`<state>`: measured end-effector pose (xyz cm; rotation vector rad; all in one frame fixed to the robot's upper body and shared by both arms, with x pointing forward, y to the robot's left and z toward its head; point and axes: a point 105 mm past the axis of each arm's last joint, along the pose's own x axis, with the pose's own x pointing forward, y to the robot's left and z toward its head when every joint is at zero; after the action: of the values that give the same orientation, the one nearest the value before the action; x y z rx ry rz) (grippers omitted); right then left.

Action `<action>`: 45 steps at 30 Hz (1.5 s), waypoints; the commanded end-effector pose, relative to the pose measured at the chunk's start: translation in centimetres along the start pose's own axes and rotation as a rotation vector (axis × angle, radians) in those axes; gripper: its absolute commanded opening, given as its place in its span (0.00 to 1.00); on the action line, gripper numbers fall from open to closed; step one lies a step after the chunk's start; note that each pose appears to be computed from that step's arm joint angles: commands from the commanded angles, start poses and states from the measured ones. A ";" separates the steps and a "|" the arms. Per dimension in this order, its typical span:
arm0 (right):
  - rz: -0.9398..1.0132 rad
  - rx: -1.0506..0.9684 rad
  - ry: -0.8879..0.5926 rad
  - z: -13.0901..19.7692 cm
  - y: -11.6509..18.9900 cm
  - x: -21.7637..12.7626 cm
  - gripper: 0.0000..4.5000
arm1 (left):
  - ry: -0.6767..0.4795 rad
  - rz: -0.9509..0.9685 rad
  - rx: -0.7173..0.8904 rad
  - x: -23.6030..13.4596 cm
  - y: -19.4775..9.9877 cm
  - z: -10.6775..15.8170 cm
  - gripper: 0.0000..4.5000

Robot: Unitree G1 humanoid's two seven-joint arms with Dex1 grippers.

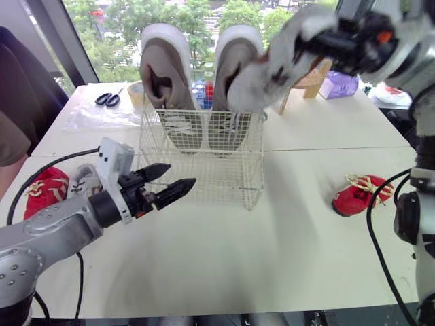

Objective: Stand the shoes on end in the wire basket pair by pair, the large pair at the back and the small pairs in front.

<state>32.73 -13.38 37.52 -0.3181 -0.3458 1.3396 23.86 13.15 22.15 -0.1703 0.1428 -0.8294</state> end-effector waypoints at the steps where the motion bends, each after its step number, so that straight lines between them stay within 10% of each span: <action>1: 0.041 -0.071 0.038 0.4 -0.2 0.1 0.21 | -0.034 -0.029 0.031 -0.5 -0.9 0.8 0.99; 13: 0.144 -0.085 0.223 -7.3 1.1 2.9 0.21 | -0.029 -0.011 0.034 -0.7 0.2 0.7 0.99; 21: 0.125 -0.079 0.260 -8.1 0.8 2.3 0.99 | -0.032 0.003 0.021 -0.5 0.6 0.6 1.00; 31: 0.053 -0.010 0.166 -2.6 1.7 -0.7 0.99 | -0.013 0.087 0.039 -2.1 2.3 0.8 1.00; 37: -0.120 -0.009 0.120 -0.4 0.3 -3.3 0.99 | -0.073 0.485 0.108 -4.2 9.2 3.7 1.00; 45: 0.057 0.022 0.203 0.4 4.2 -3.0 0.99 | 0.334 1.013 -0.039 -8.4 17.2 2.6 1.00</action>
<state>29.62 -16.12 35.79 -0.4082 -0.1533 1.2925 31.50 29.87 21.28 0.0052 0.4646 0.1019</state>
